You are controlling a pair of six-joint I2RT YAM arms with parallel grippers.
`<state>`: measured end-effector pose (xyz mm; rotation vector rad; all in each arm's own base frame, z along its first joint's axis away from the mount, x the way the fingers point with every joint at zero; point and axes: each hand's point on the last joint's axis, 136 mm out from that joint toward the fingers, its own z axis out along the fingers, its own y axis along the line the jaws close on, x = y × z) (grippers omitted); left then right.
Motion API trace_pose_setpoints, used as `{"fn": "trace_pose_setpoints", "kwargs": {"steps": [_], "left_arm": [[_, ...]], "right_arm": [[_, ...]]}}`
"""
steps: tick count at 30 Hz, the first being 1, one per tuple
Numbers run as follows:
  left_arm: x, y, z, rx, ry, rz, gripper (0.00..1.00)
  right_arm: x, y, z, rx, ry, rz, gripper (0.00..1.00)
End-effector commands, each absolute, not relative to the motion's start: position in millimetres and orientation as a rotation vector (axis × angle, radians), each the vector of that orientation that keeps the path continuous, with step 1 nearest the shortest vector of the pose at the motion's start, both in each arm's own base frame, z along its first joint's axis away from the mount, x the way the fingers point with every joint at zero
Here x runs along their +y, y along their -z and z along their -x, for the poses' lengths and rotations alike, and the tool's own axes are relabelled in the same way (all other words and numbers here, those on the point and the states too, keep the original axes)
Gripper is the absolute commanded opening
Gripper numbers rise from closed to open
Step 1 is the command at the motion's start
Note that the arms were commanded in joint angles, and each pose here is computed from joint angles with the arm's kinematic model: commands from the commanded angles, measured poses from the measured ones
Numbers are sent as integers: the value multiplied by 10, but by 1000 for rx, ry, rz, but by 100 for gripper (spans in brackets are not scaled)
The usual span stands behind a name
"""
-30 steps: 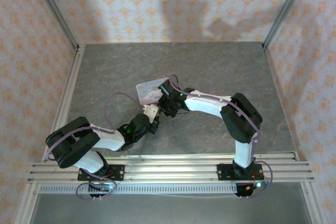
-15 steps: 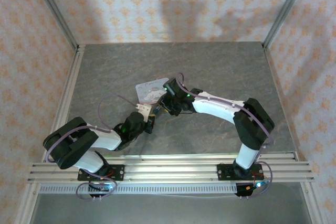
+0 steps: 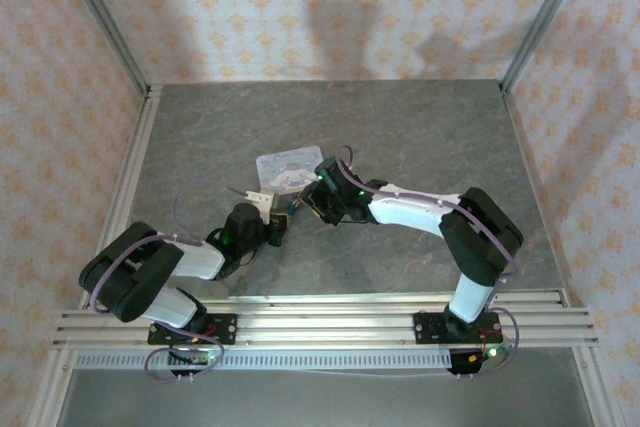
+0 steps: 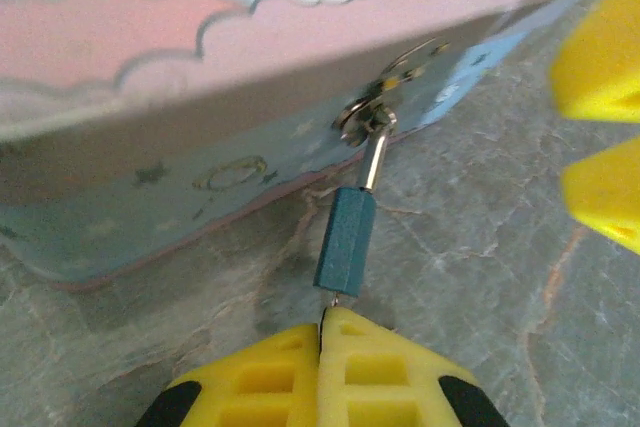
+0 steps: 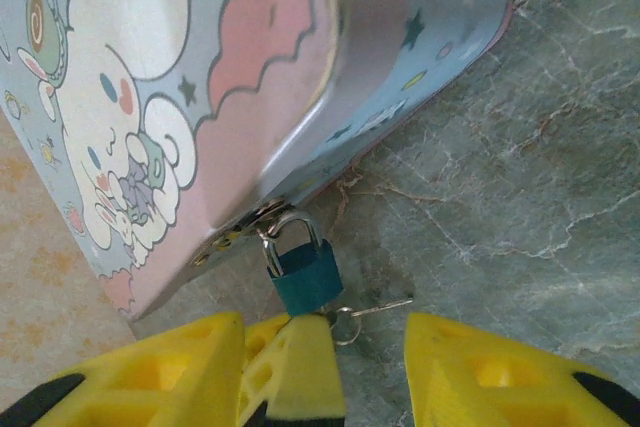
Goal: Unlock the padlock with the key
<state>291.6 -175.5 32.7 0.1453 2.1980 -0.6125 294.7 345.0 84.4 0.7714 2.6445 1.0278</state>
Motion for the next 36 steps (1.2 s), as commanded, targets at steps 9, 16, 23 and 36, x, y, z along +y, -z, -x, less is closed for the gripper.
{"fn": "trace_pose_setpoints", "kwargs": {"steps": [9, 16, 23, 36], "left_arm": [[-1882, -332, -2958, 2202, 790, -90, 0], [-1848, -483, -2953, 2194, 766, -112, 0], [-1838, -520, -2963, 2198, 791, -106, 0], [-1811, -638, -2965, 2179, 807, -106, 0]], "right_arm": [[3633, -668, -2978, 2639, -1068, -714, 46], [3737, -614, -3089, 2594, -1078, -604, 47], [3904, -589, -3125, 2542, -1179, -535, 47], [3945, -447, -3088, 2562, -1167, -517, 48]]}}
